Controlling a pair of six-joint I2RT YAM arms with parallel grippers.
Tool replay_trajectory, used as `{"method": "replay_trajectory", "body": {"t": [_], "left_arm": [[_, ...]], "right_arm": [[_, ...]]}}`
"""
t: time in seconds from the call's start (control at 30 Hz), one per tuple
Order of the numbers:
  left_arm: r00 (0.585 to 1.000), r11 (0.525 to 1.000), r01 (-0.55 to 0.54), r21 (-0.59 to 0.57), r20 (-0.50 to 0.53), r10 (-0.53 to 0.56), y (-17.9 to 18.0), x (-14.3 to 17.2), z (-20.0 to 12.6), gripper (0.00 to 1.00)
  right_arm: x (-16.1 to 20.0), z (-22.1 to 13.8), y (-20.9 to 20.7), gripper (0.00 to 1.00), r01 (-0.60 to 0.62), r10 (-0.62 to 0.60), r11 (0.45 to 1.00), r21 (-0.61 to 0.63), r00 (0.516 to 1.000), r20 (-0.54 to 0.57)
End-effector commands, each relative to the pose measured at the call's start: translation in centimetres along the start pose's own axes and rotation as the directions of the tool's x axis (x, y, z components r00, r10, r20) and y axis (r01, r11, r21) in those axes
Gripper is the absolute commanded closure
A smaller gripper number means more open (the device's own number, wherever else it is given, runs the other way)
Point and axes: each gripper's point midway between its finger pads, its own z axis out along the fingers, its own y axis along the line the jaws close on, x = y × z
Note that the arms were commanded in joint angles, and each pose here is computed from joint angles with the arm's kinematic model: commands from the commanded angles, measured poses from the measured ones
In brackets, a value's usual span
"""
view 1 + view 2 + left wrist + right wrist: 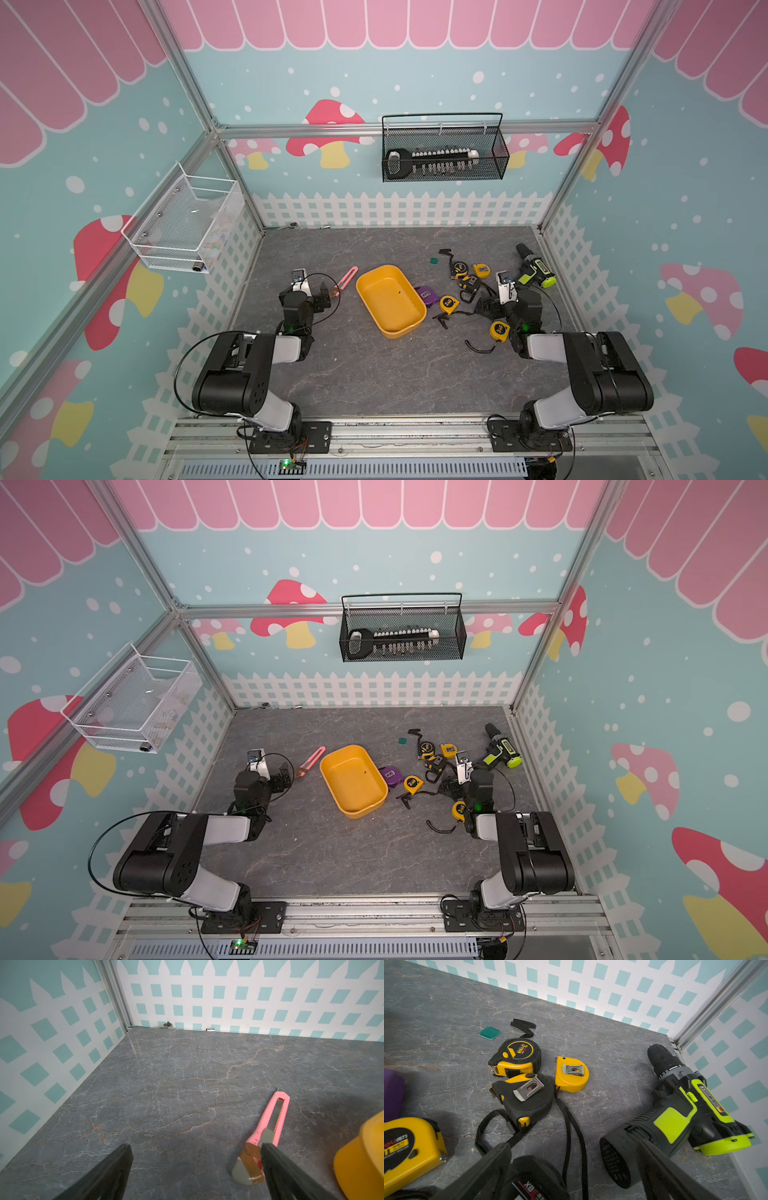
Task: Take the tape measure out of the storage box
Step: Reset both arms
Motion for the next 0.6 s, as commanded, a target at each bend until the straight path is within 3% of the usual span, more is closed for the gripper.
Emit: {"method": "replay_trajectory", "body": {"t": [0.0,0.57], "left_arm": [[1.0,1.0,0.004,0.015,0.021,-0.004,-0.19,-0.91,0.13,0.01],[1.0,1.0,0.005,0.016,0.027,-0.005,-0.21,-0.96,0.16,0.01]], "right_arm": [[-0.55,0.12,0.05,0.01,0.008,-0.008,1.0,-0.005,1.0,0.018],[-0.59,0.12,0.05,0.01,0.009,-0.009,1.0,-0.005,1.0,0.019]]}}
